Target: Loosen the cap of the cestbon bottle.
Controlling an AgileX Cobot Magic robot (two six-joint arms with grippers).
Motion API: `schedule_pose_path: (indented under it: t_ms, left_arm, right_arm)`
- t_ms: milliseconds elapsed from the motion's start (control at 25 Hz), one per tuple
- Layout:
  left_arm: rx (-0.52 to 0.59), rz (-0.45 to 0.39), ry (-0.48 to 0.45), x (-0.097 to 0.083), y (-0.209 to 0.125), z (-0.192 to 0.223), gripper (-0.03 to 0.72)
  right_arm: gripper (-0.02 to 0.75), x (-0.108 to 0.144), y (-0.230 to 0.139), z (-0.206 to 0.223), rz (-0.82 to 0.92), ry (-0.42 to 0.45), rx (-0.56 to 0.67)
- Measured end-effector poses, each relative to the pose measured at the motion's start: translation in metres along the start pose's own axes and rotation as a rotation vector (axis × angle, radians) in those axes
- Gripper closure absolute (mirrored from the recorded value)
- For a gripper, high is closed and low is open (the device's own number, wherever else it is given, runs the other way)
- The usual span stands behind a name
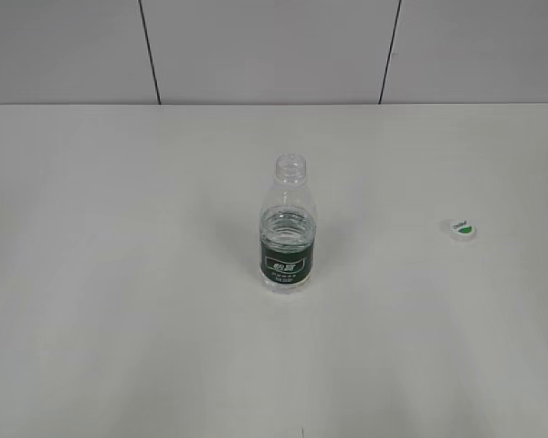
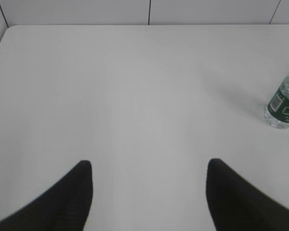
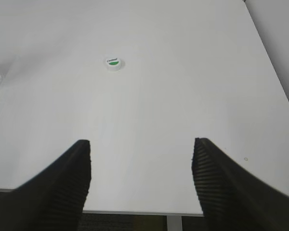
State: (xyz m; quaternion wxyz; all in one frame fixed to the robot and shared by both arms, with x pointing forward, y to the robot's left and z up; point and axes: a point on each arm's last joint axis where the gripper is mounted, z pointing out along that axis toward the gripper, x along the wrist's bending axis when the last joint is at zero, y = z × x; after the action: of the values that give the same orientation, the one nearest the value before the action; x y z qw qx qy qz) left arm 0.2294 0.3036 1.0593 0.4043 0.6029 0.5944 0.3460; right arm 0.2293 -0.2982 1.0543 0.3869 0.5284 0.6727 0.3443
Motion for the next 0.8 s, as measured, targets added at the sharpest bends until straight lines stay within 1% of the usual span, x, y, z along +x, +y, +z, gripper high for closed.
schedule_pose_path:
  t_ms: [200,600,800]
  left_arm:
    - [0.003,0.029,0.052,0.0046,0.0013,0.0010,0.243]
    - [0.005,0.031,0.055,0.0049,0.0014,0.0012,0.249]
    - [0.006,0.024,0.042,0.0037,0.0011,0.0015,0.249]
  right_arm:
    - [0.234,0.0000,0.0000,0.0000,0.000,0.000,0.000]
    - [0.234,0.0000,0.0000,0.0000,0.000,0.000,0.000]
    - [0.234,0.0000,0.0000,0.0000,0.000,0.000,0.000]
